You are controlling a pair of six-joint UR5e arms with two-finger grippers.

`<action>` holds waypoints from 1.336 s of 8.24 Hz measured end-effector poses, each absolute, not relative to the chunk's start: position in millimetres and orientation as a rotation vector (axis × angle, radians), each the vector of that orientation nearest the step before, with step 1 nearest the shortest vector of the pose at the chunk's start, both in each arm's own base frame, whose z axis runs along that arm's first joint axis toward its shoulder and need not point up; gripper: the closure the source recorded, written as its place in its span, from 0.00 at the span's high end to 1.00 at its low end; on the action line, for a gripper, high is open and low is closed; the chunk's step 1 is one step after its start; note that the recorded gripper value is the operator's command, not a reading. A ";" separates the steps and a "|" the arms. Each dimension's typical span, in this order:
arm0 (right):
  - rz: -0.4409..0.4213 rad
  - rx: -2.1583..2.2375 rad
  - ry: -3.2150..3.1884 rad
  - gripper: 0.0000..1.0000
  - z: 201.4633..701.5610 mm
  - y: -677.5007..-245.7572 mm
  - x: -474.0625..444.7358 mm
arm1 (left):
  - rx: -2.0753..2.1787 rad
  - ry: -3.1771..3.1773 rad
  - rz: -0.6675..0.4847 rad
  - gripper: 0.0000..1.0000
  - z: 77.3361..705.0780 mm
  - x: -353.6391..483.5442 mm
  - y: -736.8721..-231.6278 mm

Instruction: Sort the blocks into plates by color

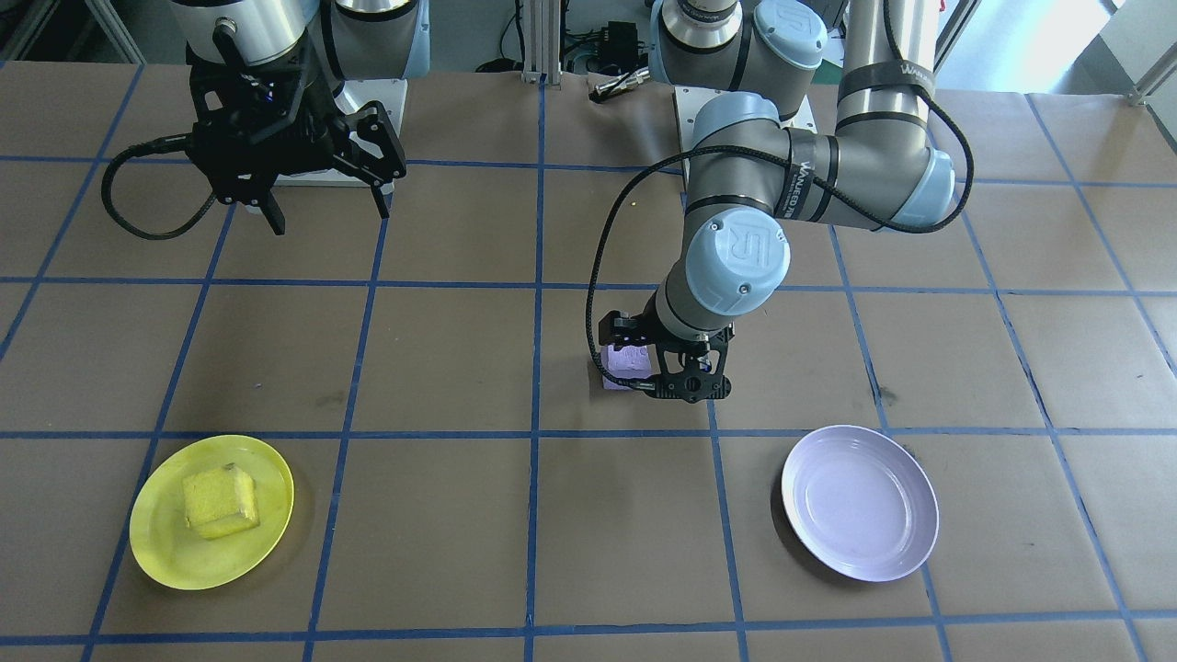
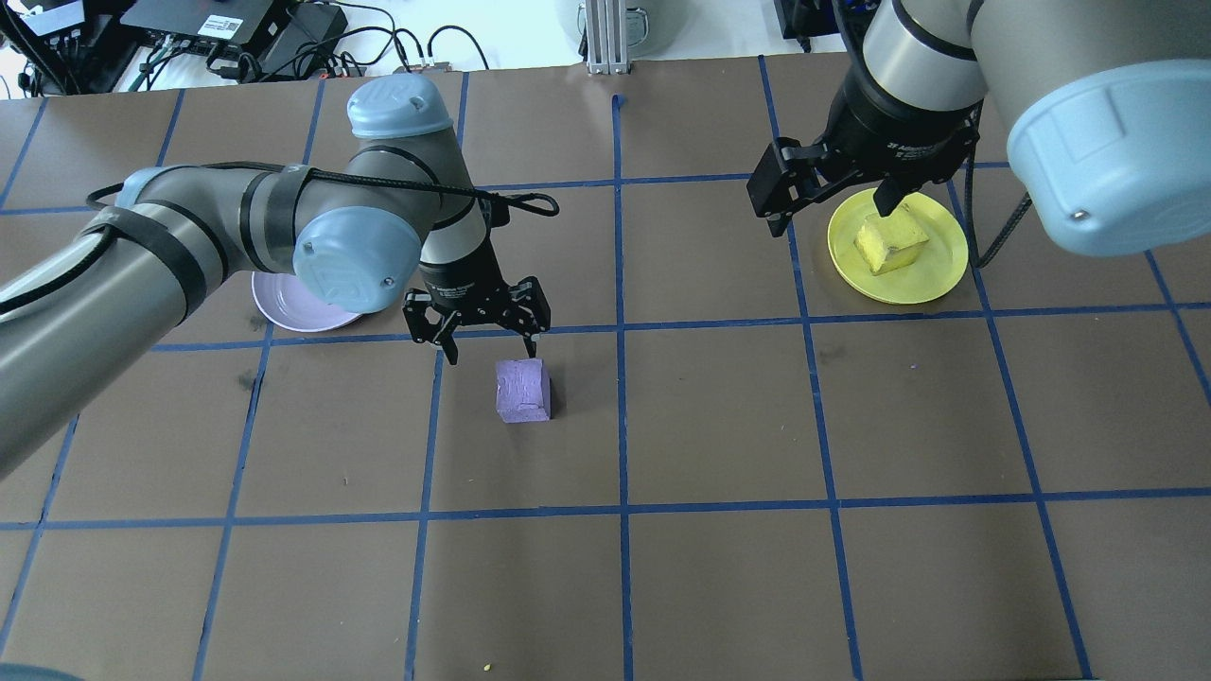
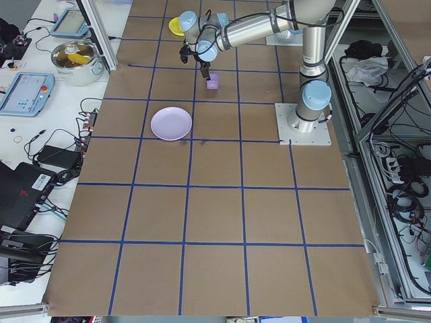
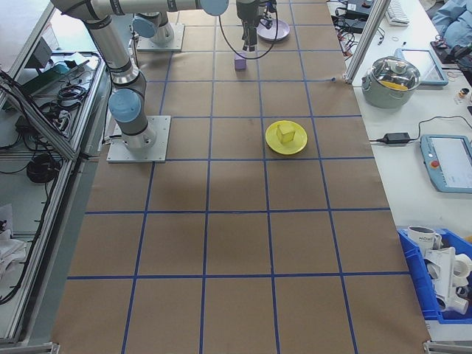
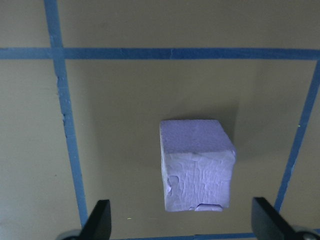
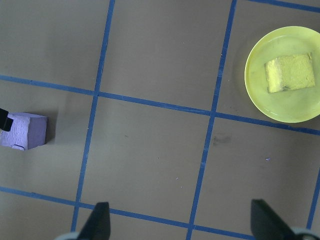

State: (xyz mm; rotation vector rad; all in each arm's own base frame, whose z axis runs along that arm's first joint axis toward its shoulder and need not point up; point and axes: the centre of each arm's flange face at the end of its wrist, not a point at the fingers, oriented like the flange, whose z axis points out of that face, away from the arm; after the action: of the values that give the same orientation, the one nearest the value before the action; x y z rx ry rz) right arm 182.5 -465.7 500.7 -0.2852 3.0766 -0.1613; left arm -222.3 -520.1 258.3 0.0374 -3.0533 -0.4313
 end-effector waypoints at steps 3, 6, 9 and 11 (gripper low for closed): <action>-0.185 -0.277 3.078 1.00 499.7 -470.9 180.7 | 0.025 -3.065 -0.538 1.00 223.3 -244.5 -511.5; -0.187 -0.269 3.079 1.00 498.4 -471.5 180.3 | 0.004 -3.071 -0.559 0.93 202.1 -250.4 -513.0; -0.187 -0.268 3.078 1.00 497.9 -471.5 180.7 | -0.027 -3.072 -0.532 0.00 187.9 -253.3 -519.3; -0.186 -0.266 3.078 1.00 497.5 -471.5 180.7 | -0.043 -3.070 -0.513 0.00 191.4 -254.0 -520.5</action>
State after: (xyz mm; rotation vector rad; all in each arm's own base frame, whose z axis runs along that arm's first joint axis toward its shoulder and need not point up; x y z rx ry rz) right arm 180.7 -471.5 497.5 -0.2663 3.0782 -0.1865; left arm -254.0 -520.5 191.4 -0.0427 -3.0705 -0.5131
